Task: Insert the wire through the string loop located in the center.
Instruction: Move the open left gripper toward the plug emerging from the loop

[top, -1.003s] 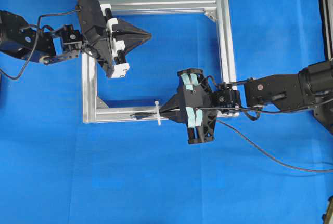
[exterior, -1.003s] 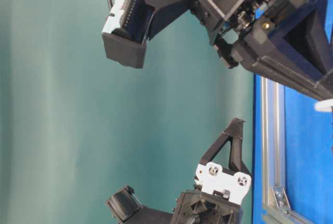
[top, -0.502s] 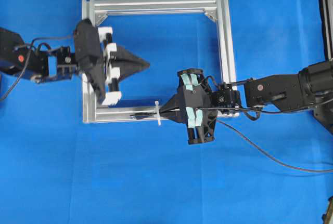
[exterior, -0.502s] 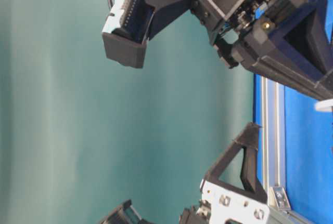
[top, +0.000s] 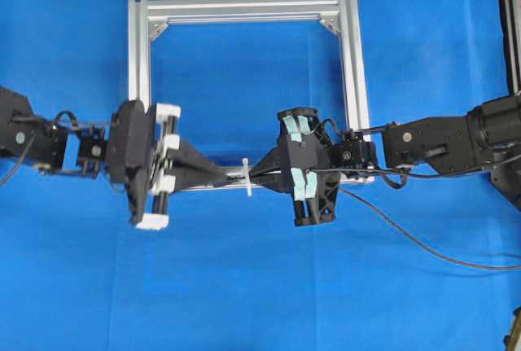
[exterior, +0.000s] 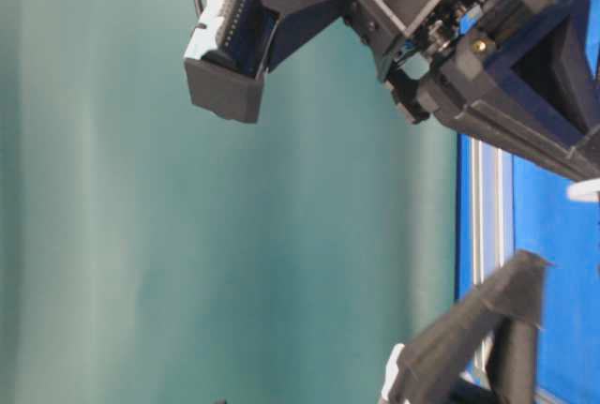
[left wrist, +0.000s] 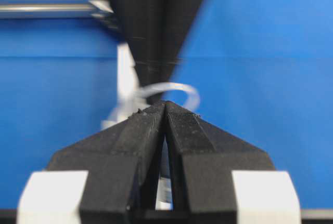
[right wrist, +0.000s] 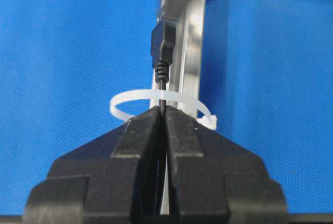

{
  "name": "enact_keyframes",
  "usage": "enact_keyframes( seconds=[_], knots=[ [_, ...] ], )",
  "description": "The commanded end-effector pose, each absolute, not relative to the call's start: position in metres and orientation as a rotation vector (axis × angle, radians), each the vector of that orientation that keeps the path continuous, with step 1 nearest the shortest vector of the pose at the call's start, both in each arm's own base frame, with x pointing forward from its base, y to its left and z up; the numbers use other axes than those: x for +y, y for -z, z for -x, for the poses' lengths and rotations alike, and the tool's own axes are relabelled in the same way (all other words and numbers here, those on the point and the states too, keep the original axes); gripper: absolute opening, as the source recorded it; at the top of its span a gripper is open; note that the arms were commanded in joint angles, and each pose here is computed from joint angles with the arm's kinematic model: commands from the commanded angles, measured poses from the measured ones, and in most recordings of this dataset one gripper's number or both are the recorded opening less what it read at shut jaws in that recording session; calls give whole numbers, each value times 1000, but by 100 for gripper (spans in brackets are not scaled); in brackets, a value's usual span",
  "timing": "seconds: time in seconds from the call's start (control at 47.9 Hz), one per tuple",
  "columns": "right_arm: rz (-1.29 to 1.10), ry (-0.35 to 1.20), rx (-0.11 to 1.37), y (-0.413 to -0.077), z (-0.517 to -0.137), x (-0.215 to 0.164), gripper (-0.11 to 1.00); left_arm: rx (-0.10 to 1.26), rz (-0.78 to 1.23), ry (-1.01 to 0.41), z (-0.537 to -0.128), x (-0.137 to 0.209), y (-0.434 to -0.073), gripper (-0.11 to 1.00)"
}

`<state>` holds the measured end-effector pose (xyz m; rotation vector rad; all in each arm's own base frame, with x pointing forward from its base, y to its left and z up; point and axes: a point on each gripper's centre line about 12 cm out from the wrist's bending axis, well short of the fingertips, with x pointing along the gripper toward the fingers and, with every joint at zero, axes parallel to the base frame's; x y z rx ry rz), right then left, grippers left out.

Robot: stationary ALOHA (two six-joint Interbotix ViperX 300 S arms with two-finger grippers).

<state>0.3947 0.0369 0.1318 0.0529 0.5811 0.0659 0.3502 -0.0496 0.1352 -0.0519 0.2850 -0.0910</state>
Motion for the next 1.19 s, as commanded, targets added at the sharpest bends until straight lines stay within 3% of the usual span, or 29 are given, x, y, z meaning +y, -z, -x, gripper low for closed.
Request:
enact_keyframes(
  seconds=[0.0,0.94,1.087,1.17],
  knots=[
    [-51,-72,549,-141,-398,39,-3,251,52,118,-352,-59,-148,0],
    [-51,-71,550,-141,-398,38,-3,245,50,130,-353,-63,-150,1],
    [-51,-71,549,-141,-398,38,-3,246,48,130,-353,-63,-149,16],
    [-49,-72,552,-140,-398,39,-3,246,48,130,-354,-63,-149,37]
  ],
)
